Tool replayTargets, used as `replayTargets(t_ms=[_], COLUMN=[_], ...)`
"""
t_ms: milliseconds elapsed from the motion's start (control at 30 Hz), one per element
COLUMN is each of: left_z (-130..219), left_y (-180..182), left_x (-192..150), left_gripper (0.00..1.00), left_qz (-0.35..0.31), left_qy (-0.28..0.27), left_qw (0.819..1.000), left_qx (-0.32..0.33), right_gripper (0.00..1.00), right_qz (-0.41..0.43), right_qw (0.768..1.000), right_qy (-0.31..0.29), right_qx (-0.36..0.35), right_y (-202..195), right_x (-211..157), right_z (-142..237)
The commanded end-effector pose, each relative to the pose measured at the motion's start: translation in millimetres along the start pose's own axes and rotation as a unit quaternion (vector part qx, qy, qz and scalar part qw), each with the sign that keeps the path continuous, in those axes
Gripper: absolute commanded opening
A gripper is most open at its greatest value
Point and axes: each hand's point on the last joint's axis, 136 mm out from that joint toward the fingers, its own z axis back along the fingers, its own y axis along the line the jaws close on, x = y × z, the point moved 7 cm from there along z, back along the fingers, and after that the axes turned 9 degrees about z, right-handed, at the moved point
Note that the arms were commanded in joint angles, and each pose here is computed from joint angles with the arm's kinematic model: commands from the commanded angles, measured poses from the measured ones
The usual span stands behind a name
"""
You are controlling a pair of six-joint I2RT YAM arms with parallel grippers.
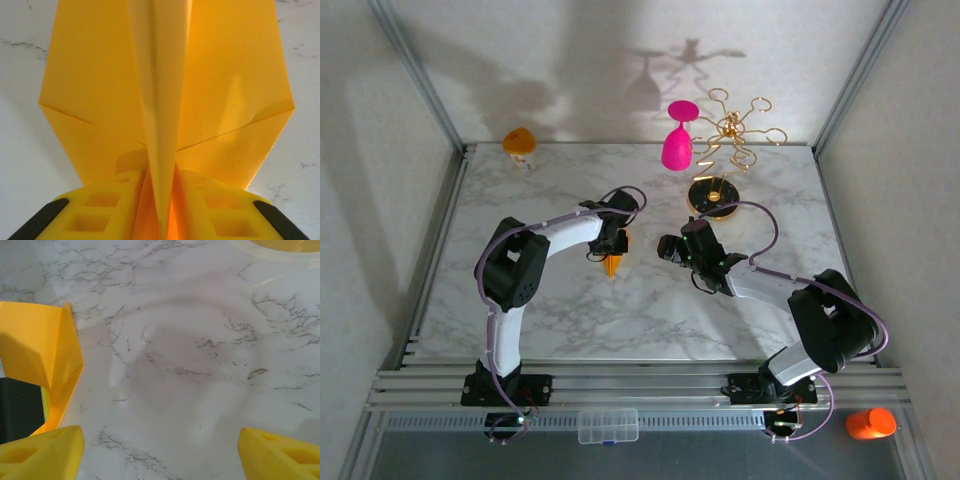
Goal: Fold a paper plane with a square sheet of paper (pick it up from the middle)
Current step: Move the paper plane to the top-center of the table.
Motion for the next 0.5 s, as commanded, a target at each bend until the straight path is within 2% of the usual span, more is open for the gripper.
replayTargets(t_ms=[0,200,467], left_z=[-16.1,-24.4,12.3], left_y=[10.7,13.7,1.0], left_x=[-8.1,-11.9,15.9], left_gripper=[0.25,0.23,0.14], left_qz=[0.009,0.010,0.026], left_qy=[0.013,0.016,-0.041], left_qw=[1.000,0.999,0.999], left_qx=[0.024,0.033,0.009], right_gripper=[0.81,0.81,0.80], right_qz=[-0.008,-0.011,-0.010], right_qw=[1.000,1.000,1.000], right_qy=[-0.002,0.002,-0.008], right_qx=[0.000,0.000,-0.006], right_y=[-0.9,-0.7,-1.0], right_x=[0.9,-0.1,4.9], right_z=[-2.1,-3.6,2.1])
